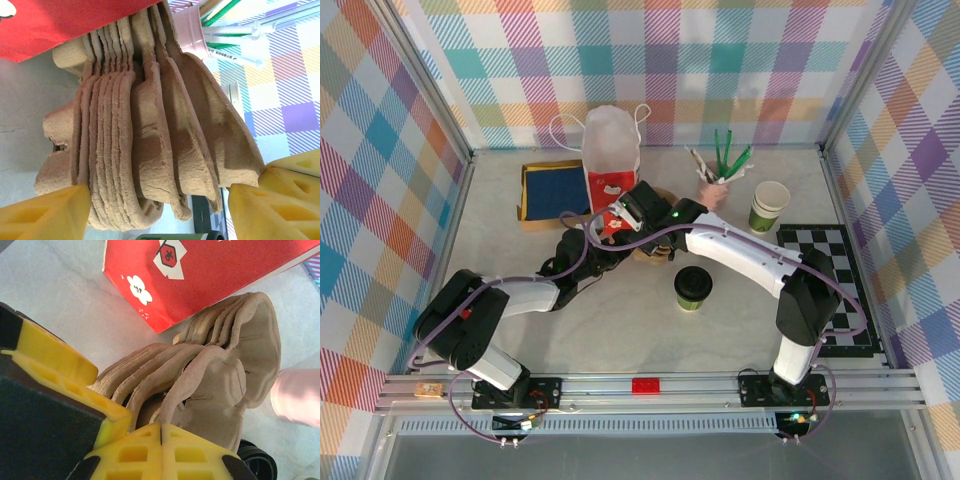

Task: Pack the takeout coffee

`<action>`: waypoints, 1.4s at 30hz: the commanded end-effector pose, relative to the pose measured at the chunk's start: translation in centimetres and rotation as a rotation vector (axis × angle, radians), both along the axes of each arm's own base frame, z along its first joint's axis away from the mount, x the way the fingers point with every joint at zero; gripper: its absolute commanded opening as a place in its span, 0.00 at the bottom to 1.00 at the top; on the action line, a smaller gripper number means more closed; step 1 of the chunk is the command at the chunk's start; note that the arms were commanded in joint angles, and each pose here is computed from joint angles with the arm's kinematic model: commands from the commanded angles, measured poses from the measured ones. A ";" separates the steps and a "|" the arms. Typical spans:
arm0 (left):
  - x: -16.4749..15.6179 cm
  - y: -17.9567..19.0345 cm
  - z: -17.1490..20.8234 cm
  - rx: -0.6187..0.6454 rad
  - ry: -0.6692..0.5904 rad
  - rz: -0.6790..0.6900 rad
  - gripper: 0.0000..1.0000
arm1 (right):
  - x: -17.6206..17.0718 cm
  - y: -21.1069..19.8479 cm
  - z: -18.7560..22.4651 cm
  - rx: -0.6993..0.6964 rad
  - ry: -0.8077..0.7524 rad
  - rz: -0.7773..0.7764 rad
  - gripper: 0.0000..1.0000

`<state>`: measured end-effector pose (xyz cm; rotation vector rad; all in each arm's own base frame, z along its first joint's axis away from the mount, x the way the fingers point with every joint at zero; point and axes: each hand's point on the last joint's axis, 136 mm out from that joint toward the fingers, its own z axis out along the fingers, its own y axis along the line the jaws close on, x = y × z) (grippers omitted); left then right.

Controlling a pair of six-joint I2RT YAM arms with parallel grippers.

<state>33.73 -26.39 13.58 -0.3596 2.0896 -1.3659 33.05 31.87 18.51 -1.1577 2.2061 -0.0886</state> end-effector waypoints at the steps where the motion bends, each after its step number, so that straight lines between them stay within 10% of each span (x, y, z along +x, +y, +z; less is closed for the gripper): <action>1: 0.0 0.2 0.5 -0.038 -0.024 -0.003 0.73 | 0.0 -0.2 1.8 0.060 -0.023 -0.018 0.00; 42: 0.7 -0.1 -3.9 -0.036 0.048 0.013 0.72 | 1.4 -0.8 6.2 0.039 -0.141 -0.013 0.00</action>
